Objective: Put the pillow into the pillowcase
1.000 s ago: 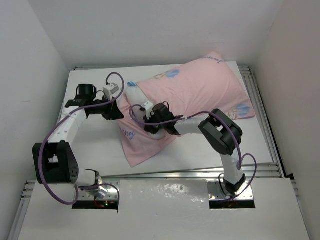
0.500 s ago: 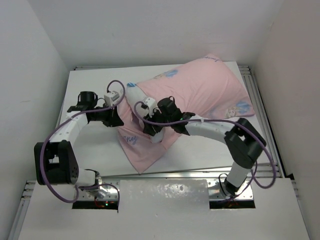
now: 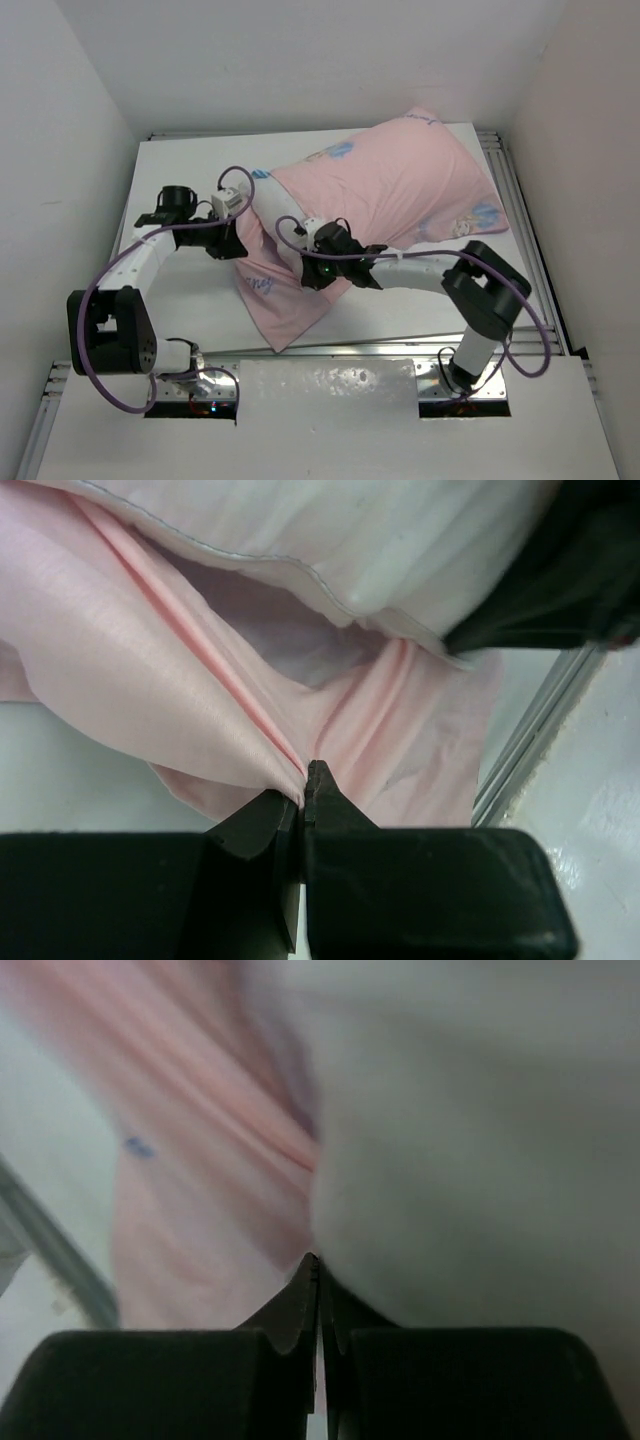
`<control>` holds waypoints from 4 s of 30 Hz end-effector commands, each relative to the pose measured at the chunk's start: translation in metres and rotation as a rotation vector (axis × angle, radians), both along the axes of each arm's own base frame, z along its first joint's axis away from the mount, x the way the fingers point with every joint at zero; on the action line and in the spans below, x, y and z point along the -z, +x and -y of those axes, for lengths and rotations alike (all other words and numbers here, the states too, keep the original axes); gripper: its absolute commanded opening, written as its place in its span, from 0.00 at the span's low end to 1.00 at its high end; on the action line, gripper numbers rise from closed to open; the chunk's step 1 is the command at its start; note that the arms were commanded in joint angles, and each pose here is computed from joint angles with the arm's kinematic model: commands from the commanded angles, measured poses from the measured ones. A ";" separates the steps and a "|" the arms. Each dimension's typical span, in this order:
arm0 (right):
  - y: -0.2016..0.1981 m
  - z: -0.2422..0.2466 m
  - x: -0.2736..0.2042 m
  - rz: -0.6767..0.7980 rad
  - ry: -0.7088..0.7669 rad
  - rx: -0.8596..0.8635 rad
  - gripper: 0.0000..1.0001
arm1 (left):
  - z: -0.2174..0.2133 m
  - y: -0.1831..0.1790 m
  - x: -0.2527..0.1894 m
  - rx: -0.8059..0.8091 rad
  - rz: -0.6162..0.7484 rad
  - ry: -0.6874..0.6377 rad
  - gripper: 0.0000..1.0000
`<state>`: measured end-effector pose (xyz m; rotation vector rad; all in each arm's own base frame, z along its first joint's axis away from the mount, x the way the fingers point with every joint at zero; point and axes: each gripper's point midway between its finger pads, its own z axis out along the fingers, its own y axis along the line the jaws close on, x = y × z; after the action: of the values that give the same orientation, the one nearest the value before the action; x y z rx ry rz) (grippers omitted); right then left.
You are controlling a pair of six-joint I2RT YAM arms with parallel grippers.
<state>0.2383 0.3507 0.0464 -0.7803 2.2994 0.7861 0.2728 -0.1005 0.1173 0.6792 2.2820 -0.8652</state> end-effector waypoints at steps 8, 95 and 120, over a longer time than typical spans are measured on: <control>0.111 0.039 0.011 0.163 -0.166 0.503 0.00 | -0.008 -0.039 -0.011 0.211 0.034 0.107 0.00; 0.019 -0.086 0.052 0.090 0.055 -0.223 0.00 | 0.002 0.032 0.005 -0.102 0.086 0.139 0.60; -0.002 -0.106 -0.030 0.290 0.307 -0.229 0.00 | 0.054 0.023 0.075 -0.312 -0.196 0.133 0.63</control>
<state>0.2427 0.4279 0.0234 -0.9458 1.9941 0.9090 0.2922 -0.1343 0.0354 0.3695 2.5828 -0.5382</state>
